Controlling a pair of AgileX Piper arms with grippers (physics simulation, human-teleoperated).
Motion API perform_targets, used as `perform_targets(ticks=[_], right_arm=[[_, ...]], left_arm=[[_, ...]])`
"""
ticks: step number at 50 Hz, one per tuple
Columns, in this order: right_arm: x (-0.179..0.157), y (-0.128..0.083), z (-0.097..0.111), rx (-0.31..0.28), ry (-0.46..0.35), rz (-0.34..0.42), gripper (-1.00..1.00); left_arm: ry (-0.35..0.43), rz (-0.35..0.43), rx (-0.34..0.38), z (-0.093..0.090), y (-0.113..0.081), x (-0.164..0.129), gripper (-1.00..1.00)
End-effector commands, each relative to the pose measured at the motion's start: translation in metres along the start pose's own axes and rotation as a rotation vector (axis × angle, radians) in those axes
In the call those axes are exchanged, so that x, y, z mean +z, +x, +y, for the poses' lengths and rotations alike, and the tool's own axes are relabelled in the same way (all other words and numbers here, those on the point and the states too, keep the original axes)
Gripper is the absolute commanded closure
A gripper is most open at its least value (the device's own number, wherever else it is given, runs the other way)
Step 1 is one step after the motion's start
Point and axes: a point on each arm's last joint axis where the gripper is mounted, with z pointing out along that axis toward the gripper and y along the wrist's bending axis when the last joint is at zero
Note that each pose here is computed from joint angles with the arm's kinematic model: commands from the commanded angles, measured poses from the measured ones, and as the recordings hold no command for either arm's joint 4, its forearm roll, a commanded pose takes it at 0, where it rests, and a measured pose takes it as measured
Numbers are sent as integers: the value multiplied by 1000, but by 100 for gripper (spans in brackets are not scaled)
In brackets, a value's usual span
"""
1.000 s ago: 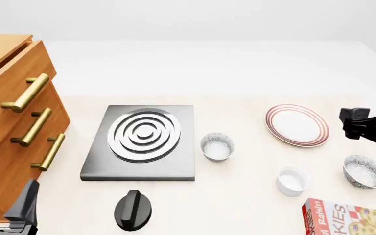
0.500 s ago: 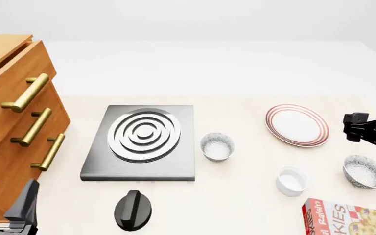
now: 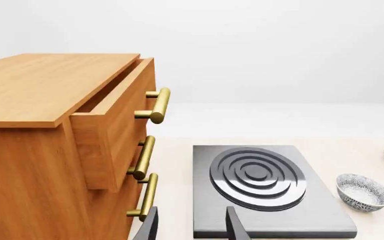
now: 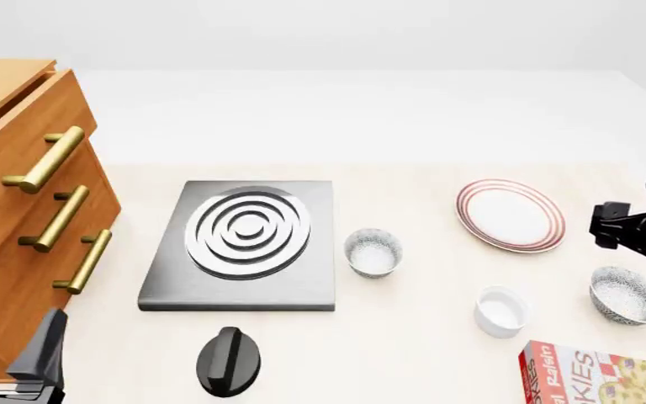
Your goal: Pick the akita bowl next to the plate and place it on the plate.
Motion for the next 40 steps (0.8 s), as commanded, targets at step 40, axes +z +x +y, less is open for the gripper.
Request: perform_targets(ticks=[40], right_arm=[[73,51,-10,26,35,117,-100]], left_arm=[[0,0,0,0,0,0,-100]])
